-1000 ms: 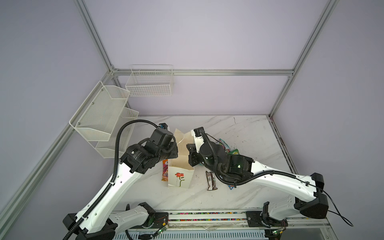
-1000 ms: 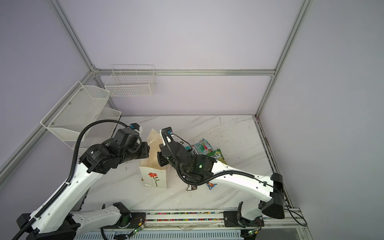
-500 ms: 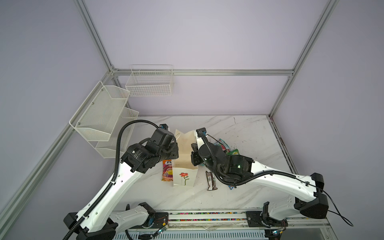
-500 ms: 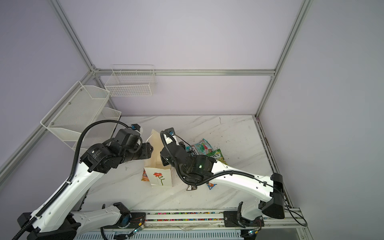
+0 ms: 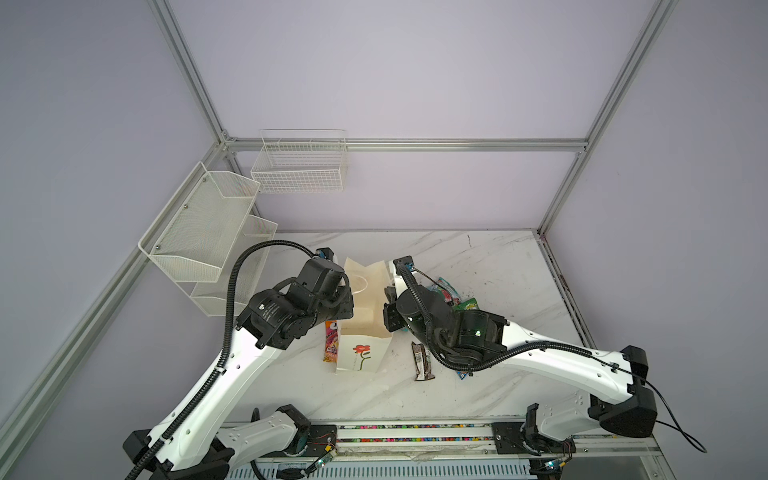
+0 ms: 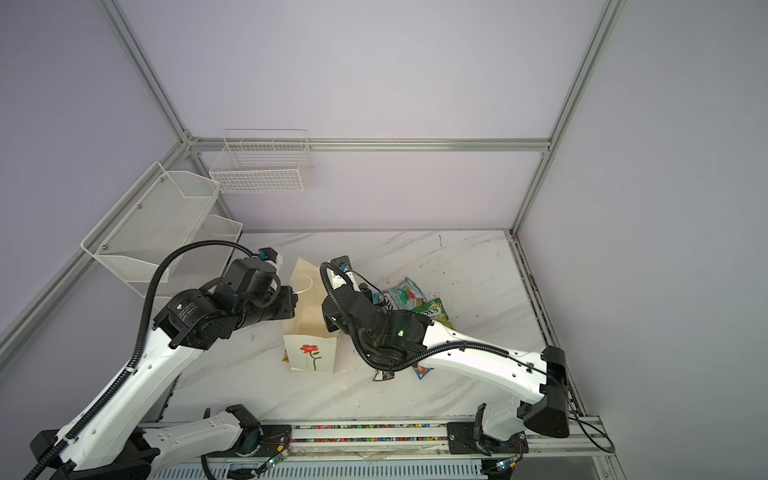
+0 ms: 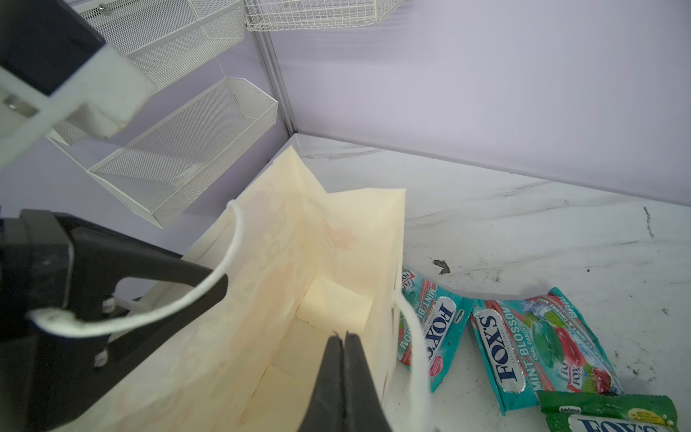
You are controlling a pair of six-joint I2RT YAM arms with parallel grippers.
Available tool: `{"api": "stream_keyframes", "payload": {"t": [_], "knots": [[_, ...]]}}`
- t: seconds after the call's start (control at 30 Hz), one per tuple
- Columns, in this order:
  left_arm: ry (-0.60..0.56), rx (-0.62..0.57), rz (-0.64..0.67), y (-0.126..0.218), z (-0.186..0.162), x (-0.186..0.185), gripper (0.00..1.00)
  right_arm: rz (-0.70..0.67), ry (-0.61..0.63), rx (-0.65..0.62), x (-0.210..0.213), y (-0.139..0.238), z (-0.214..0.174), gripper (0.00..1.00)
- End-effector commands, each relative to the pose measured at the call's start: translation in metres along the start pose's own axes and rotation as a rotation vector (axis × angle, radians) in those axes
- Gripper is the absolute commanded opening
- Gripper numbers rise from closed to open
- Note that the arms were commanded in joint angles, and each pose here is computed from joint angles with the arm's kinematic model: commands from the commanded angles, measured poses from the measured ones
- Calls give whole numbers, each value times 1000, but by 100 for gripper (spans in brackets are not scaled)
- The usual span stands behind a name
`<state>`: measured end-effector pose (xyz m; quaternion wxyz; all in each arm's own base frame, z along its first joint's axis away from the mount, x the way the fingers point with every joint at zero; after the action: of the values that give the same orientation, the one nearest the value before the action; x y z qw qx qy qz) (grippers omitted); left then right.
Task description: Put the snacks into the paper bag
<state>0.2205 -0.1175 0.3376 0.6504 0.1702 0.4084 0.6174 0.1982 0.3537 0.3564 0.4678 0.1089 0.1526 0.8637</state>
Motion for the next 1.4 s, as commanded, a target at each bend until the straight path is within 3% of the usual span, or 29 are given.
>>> {"api": "stream_keyframes", "payload": {"t": [0.0, 0.1, 0.5, 0.67, 0.93, 1.23, 1.37], "knots": [[17, -65, -55, 19, 16, -7, 12, -12, -21, -24, -3, 9, 11, 0], [16, -70, -57, 21, 17, -6, 0, -16, -17, -22, -4, 9, 10, 0], [1, -95, -90, 29, 24, -12, 0, -1, -18, -19, -3, 10, 8, 0], [-8, -114, -118, 34, 27, -15, 0, 38, -28, -38, -4, 18, 11, 30], [-52, -139, -275, 38, 25, -31, 0, 110, -53, -78, -5, 35, 20, 34], [-127, -164, -473, 43, 14, -49, 16, 171, -76, -108, -3, 44, 23, 34], [-143, -164, -529, 45, 10, -53, 17, 204, -85, -121, -2, 50, 25, 33]]}}
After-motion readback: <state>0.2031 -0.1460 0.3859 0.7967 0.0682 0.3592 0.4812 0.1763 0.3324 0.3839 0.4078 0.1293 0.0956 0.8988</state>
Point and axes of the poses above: each gripper's point midway between its finger pads, its own y axis back along the fingers, its own x axis along the line the jaws close on, z = x × y, the point moved 4 cm from there along y, back along the fingers, and after that the axes turned 9 degrees about y, right-handed, at the moved point
